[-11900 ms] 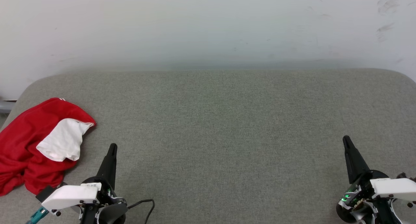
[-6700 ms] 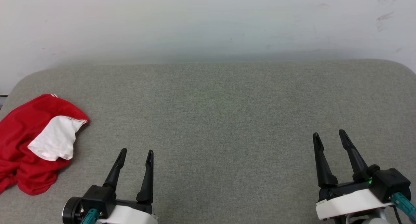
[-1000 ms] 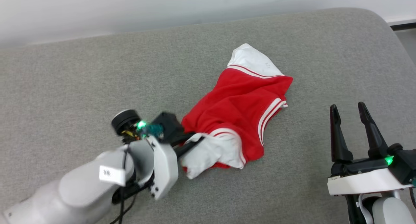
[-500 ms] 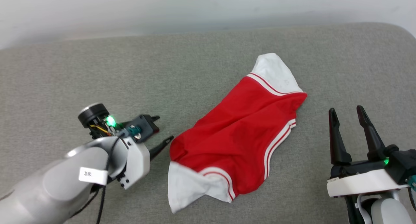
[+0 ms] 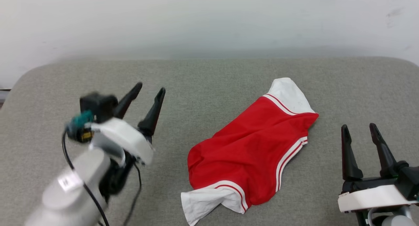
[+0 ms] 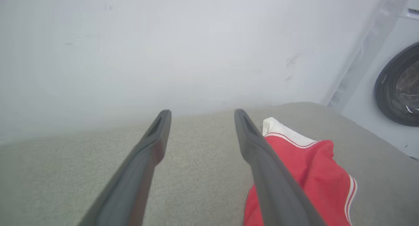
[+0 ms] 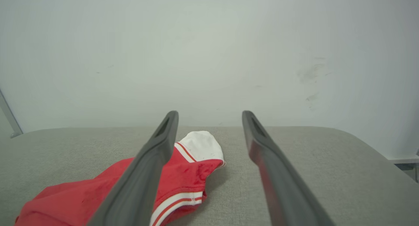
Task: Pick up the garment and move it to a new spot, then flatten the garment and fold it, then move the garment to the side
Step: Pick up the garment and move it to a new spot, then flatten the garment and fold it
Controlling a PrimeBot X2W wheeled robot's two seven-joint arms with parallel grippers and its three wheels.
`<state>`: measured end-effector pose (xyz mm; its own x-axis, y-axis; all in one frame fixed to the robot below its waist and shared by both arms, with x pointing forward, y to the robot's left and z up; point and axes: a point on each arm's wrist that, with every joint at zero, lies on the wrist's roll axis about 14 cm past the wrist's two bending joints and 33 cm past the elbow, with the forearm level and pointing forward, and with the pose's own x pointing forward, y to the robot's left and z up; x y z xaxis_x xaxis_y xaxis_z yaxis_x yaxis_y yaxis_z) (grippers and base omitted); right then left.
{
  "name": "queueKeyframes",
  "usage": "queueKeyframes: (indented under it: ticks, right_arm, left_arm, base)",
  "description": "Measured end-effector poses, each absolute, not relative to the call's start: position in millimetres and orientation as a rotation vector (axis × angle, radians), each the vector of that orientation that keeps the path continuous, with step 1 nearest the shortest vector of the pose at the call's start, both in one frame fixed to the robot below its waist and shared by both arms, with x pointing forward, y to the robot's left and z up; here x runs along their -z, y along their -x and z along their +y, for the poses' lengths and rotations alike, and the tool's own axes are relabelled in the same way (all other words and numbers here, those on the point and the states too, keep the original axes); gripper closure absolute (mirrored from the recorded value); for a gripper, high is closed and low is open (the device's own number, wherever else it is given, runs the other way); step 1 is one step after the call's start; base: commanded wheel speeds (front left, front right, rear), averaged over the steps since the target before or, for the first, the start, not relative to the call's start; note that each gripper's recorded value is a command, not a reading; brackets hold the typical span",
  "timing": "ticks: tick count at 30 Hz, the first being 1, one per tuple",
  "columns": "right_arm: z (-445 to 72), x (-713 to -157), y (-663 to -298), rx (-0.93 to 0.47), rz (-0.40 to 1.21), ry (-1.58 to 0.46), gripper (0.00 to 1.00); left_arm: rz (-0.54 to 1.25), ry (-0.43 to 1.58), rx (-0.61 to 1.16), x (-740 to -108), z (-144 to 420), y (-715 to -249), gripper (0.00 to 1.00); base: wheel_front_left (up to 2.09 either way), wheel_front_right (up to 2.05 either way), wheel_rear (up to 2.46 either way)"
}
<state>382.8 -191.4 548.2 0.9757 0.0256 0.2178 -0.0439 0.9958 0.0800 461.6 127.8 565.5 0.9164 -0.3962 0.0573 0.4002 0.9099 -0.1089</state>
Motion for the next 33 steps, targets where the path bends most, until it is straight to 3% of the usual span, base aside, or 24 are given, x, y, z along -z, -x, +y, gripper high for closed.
queueKeyframes:
  ticks: [8,15,33]
  right_arm:
    - [-184,-550,-376,-0.057,-0.221,-0.07,0.0]
    - [-178,-543,-370,-0.075,-0.201,-0.078,0.0]
    - [-169,-533,-370,-0.1,-0.17,-0.091,0.0]
  left_arm:
    - [-0.113,0.294,0.215,-554,145,-406,0.0]
    - [-0.14,0.265,0.171,-540,146,-370,0.0]
    - [-0.143,0.2,0.163,-527,144,-361,0.0]
  base:
    - [0.0,0.0,0.0]
    - [0.0,0.0,0.0]
    - [0.0,0.0,0.0]
